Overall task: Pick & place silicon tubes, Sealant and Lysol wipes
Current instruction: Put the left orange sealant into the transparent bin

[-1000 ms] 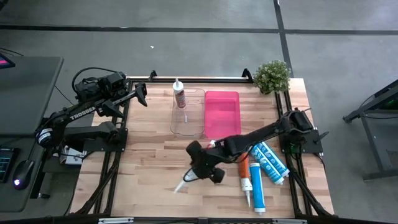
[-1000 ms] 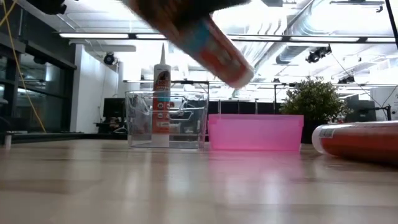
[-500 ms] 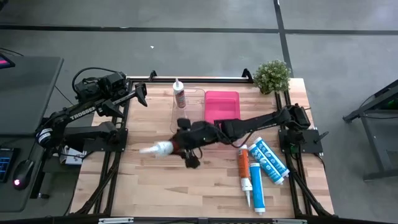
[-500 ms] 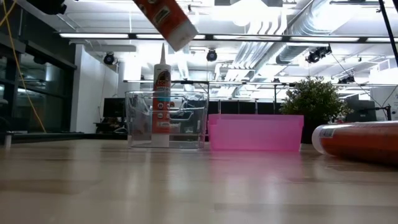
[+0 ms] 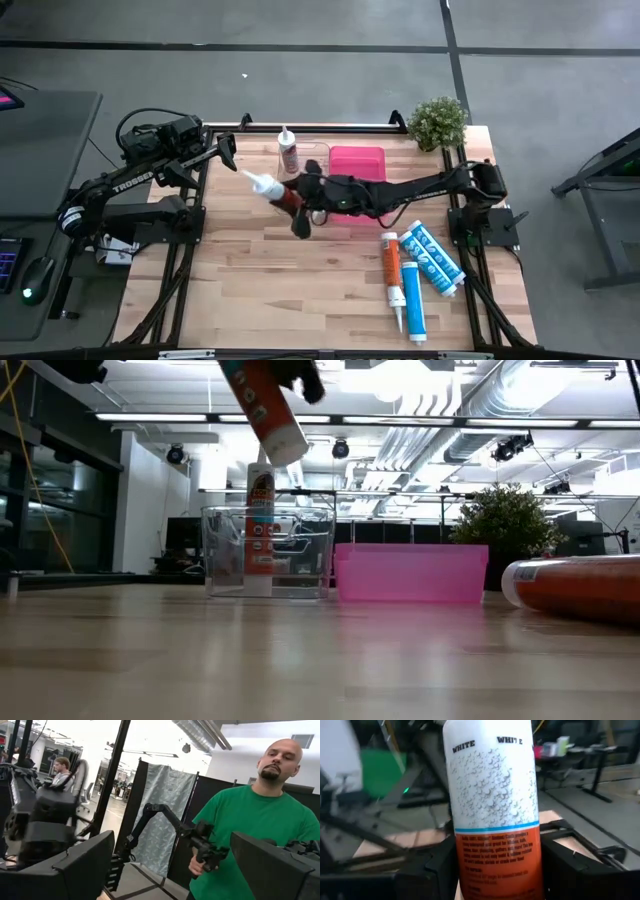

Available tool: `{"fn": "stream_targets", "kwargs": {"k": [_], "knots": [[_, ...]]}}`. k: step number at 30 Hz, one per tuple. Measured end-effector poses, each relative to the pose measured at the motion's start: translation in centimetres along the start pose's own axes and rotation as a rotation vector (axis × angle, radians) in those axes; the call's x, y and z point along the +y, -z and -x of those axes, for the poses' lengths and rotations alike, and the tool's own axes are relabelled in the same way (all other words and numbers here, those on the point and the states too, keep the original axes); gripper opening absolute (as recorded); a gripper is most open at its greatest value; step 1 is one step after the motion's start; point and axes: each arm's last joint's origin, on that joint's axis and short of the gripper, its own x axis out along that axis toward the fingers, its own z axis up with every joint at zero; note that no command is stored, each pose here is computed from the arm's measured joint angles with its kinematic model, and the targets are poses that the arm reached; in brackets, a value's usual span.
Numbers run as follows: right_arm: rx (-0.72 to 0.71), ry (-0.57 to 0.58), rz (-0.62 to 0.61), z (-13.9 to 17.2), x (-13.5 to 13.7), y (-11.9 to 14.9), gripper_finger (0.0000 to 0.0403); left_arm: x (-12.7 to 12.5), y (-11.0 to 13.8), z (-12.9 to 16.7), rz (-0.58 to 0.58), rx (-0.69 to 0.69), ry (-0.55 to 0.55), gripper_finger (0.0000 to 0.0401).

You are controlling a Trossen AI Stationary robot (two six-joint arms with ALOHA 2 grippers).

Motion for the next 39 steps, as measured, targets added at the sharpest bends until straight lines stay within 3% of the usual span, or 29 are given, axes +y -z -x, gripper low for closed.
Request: {"fn": "stream_targets", "kwargs": {"k": [8, 18, 26, 39], "knots": [[-0.181, 0.129, -0.065, 1.5, -2.8, 2.7, 0.0204, 0.0, 0.0, 0.0, -0.003, -0.001, 0.001, 0.0392], [-0.254, 0.232, -0.1, 2.6, -6.1, 5.4, 0.0204, 0.0, 0.0, 0.0, -0.004, -0.001, 0.001, 0.0392], [-0.277, 0.246, -0.134, 2.3, -8.0, 6.9, 0.0203, 0.0, 0.0, 0.0, -0.007, -0.001, 0.001, 0.0392], [-0.284, 0.228, -0.144, 0.4, -8.0, 8.4, 0.0203, 0.0, 0.0, 0.0, -0.008, 0.0, 0.001, 0.0392]]}}
